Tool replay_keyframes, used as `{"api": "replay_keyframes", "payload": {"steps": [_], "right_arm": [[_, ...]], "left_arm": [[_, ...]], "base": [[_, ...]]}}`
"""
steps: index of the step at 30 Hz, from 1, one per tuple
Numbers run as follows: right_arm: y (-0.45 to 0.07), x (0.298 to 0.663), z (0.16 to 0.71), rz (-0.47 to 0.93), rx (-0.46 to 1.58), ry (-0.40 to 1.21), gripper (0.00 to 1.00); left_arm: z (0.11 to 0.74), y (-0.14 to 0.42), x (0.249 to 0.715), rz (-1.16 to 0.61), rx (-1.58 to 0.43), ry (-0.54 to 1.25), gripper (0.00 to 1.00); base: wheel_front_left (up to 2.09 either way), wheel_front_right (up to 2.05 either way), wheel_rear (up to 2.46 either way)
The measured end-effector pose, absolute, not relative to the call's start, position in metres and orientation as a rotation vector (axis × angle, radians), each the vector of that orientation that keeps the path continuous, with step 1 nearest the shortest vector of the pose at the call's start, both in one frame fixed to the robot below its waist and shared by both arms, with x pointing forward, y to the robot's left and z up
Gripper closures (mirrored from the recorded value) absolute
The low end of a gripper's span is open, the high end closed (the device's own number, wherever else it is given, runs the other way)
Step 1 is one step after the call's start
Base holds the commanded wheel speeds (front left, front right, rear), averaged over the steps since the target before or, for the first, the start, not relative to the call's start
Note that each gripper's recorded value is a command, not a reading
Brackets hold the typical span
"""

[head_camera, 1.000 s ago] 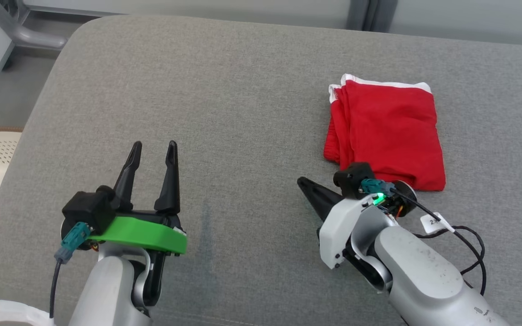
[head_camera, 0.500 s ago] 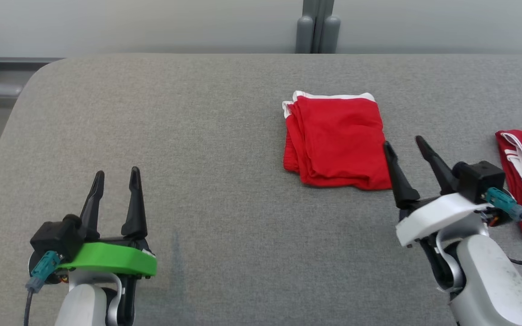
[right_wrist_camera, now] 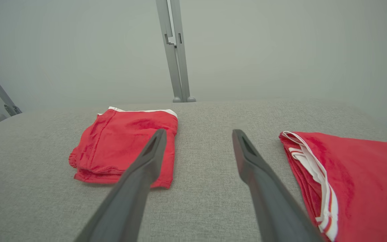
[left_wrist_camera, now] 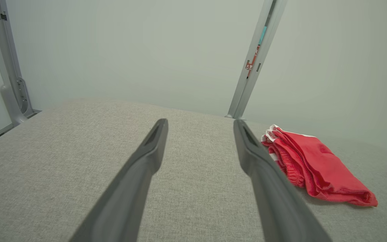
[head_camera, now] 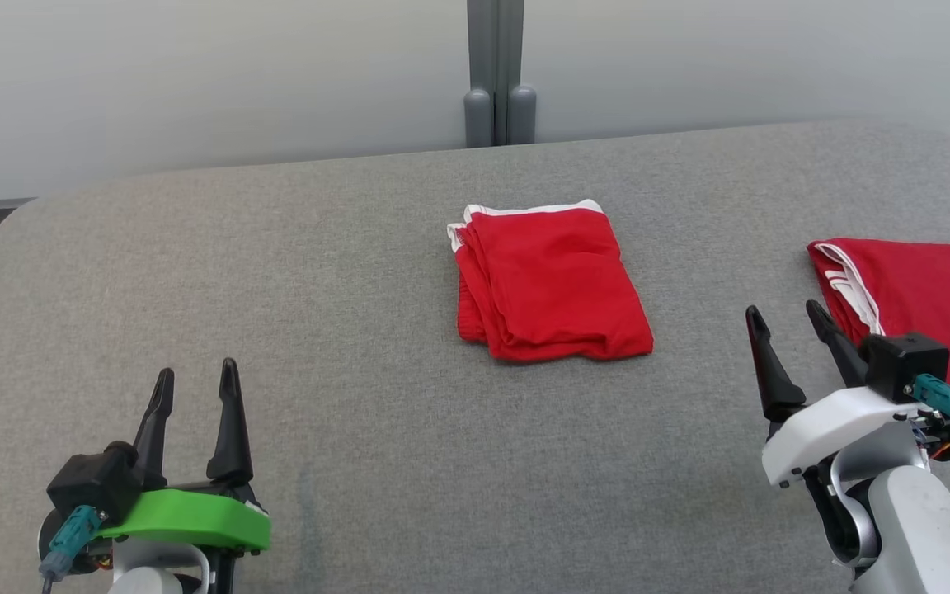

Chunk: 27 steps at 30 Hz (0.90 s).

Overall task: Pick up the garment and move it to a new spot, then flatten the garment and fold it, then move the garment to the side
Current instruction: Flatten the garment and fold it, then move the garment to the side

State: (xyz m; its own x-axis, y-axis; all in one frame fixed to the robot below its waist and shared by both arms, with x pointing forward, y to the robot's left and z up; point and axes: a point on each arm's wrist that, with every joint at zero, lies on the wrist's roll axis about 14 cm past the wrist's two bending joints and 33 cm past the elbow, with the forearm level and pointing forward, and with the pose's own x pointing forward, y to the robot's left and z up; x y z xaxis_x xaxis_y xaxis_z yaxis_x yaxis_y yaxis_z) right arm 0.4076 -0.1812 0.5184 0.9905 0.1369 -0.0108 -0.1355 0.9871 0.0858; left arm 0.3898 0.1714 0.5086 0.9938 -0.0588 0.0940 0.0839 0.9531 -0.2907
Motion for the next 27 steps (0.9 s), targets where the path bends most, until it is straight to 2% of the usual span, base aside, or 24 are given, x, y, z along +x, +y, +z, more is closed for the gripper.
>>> {"api": "replay_keyframes", "payload": {"steps": [27], "right_arm": [[-0.165, 0.407, 0.517, 0.176, 0.13, 0.022, 0.0]], "left_arm": [[0.511, 0.17, 0.383, -0.076, -0.292, -0.092, 0.0]], "base": [[0.0, 0.0, 0.0]]}}
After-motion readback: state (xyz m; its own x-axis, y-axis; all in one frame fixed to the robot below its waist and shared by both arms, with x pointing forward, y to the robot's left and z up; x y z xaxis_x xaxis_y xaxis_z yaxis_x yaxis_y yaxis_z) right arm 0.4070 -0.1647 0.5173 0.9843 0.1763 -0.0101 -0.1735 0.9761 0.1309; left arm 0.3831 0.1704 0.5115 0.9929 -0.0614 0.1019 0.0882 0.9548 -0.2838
